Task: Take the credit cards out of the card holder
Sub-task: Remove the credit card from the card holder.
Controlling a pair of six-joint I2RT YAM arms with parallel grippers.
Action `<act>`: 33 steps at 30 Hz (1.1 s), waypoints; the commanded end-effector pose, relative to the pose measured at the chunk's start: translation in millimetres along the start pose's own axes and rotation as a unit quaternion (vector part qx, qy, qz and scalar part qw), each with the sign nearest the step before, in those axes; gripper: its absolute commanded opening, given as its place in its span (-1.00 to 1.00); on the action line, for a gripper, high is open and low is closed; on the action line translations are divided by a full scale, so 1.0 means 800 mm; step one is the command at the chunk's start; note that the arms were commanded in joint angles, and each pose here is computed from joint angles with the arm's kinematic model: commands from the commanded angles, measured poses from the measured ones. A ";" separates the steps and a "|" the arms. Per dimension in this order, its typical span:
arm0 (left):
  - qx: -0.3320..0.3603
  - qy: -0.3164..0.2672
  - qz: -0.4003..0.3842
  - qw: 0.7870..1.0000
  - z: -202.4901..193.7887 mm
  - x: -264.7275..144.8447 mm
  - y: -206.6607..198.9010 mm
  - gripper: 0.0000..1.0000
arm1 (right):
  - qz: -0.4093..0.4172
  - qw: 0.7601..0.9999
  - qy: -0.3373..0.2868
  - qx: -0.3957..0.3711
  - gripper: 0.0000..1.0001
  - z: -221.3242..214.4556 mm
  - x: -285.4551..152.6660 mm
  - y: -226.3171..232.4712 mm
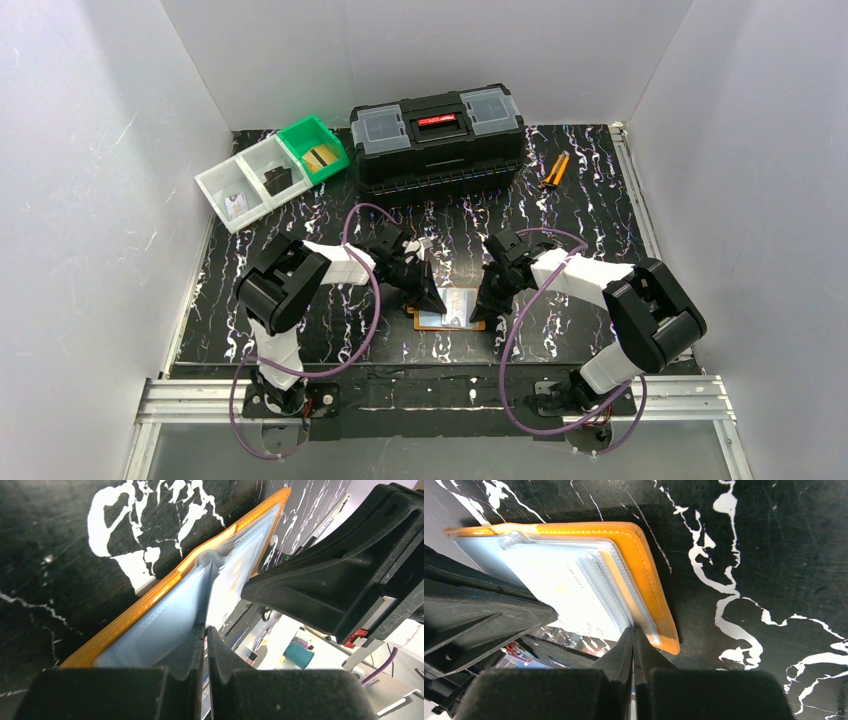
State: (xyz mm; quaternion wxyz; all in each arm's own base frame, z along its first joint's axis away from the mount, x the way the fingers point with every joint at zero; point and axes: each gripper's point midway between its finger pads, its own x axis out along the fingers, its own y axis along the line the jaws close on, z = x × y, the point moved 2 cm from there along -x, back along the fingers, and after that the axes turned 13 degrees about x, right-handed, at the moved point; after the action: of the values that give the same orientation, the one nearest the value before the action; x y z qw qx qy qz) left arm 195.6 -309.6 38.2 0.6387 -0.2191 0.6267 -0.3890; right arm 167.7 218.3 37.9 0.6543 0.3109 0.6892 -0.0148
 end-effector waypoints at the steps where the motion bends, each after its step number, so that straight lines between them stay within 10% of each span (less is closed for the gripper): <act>1: 0.006 -0.002 0.022 1.000 -0.003 -0.020 0.006 -1.00 | -0.088 0.995 -0.056 0.010 -0.94 0.021 0.019 -0.057; 33: 0.012 0.009 0.095 0.995 -0.008 -0.054 0.029 -1.00 | -0.066 0.996 -0.058 -0.002 -0.86 0.023 0.012 -0.043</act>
State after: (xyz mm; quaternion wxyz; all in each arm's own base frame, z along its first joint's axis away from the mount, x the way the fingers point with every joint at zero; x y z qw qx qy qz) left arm 198.9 -273.1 40.9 0.6570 -0.1570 0.6474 -0.3529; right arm 169.3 219.4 38.4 0.6562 0.3176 0.6845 -0.0092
